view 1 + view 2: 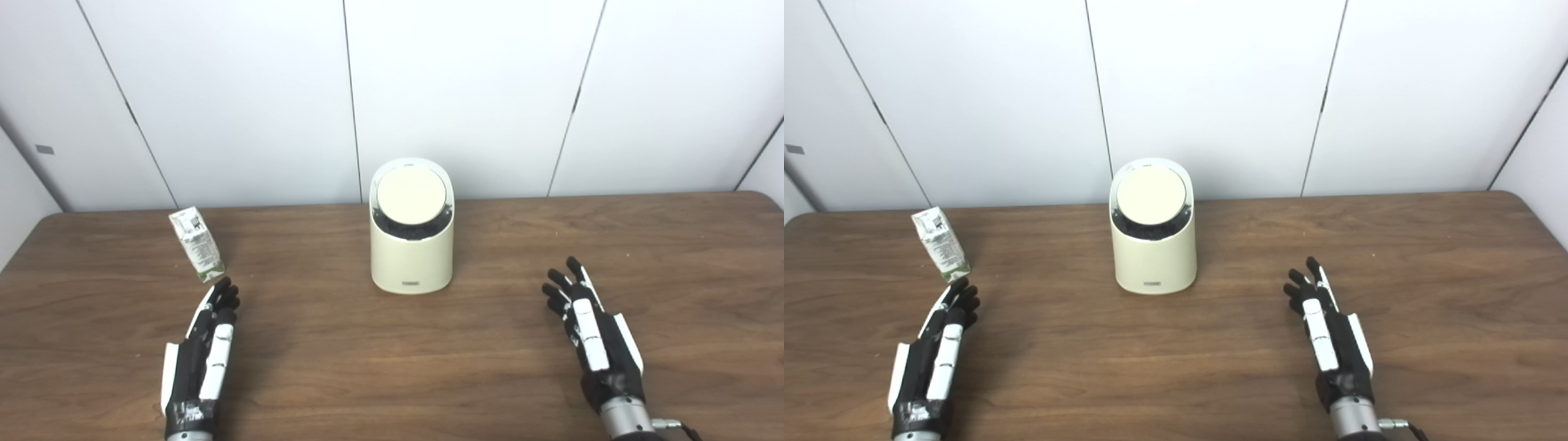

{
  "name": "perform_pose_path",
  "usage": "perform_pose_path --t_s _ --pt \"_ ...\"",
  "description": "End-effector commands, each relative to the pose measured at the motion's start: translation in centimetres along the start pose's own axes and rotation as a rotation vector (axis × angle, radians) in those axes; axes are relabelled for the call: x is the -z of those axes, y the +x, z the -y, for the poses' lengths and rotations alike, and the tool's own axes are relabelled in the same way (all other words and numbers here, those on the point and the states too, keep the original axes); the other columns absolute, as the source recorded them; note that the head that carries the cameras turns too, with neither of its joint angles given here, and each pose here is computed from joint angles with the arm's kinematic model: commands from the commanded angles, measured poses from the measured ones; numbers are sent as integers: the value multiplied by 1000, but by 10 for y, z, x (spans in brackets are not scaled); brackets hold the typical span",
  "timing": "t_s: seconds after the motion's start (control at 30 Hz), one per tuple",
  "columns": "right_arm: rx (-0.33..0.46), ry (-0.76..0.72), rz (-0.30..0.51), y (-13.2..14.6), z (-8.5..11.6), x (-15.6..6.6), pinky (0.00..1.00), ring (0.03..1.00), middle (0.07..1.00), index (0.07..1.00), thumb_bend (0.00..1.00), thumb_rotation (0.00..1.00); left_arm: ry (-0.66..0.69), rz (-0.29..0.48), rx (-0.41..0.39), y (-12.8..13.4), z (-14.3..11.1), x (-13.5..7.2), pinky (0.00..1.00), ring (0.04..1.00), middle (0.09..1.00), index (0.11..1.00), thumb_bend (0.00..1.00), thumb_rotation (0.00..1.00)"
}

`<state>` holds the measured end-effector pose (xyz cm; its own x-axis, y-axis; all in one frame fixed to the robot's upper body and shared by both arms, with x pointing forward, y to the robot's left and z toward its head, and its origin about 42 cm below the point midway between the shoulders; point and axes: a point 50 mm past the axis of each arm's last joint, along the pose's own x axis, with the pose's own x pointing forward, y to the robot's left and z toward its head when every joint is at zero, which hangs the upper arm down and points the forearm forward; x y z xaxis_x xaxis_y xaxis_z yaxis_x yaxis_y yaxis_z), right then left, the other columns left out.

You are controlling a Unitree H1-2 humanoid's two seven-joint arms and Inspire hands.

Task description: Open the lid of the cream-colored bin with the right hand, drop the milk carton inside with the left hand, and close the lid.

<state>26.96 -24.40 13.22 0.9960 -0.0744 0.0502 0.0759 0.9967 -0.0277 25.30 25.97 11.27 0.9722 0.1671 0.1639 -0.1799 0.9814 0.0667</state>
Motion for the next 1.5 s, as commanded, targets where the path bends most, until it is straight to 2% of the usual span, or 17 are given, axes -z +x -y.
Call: perform_pose_path --t_s 0.0,0.53,0.6,0.63,0.67,0.73,0.8,0.9,0.97,1.03,1.17,1.33,1.47 --pt "-9 6 63 5 -1 -11 917 888 912 966 518 919 3 -41 3 -9 2 12 908 895 899 946 473 825" --pt "-10 6 67 5 -1 -11 892 877 901 961 522 917 -3 -38 2 -9 2 12 904 895 899 949 465 818" --pt "-13 3 71 5 -1 -14 887 876 902 961 527 905 -3 -39 0 -9 2 10 907 895 898 949 469 823" --pt "-14 -1 76 5 -2 -17 869 868 895 956 521 862 -3 -38 0 -9 2 9 903 891 896 946 468 823" --pt "-15 -3 80 4 -3 -20 862 865 892 953 515 798 -1 -38 1 -9 2 8 900 891 896 945 468 823" --pt "-26 -42 105 3 -6 -28 789 844 878 934 590 581 6 -36 4 -10 1 8 902 895 900 947 469 827" --pt "-32 -73 128 4 -10 -36 748 832 869 924 648 513 13 -33 9 -12 0 8 902 895 900 946 469 827" --pt "-36 -130 167 11 -17 -51 746 832 860 901 725 521 29 -27 14 -15 -1 9 899 889 899 949 491 835" --pt "-40 -142 186 18 -20 -57 831 851 867 907 740 492 39 -27 15 -17 0 9 890 878 888 944 493 839" --pt "-62 -155 221 33 -22 -67 863 874 884 914 758 479 44 -38 8 -19 1 8 877 872 883 939 498 836" --pt "-89 -194 270 57 -32 -91 856 896 892 887 822 452 47 -41 1 -22 2 8 848 860 873 928 502 840" --pt "-99 -281 309 84 -55 -126 831 883 880 880 853 432 47 -45 6 -24 4 9 859 860 872 928 509 848" --pt "-106 -305 326 103 -66 -141 884 921 905 900 860 416 56 -47 8 -26 6 8 870 865 872 929 512 856"
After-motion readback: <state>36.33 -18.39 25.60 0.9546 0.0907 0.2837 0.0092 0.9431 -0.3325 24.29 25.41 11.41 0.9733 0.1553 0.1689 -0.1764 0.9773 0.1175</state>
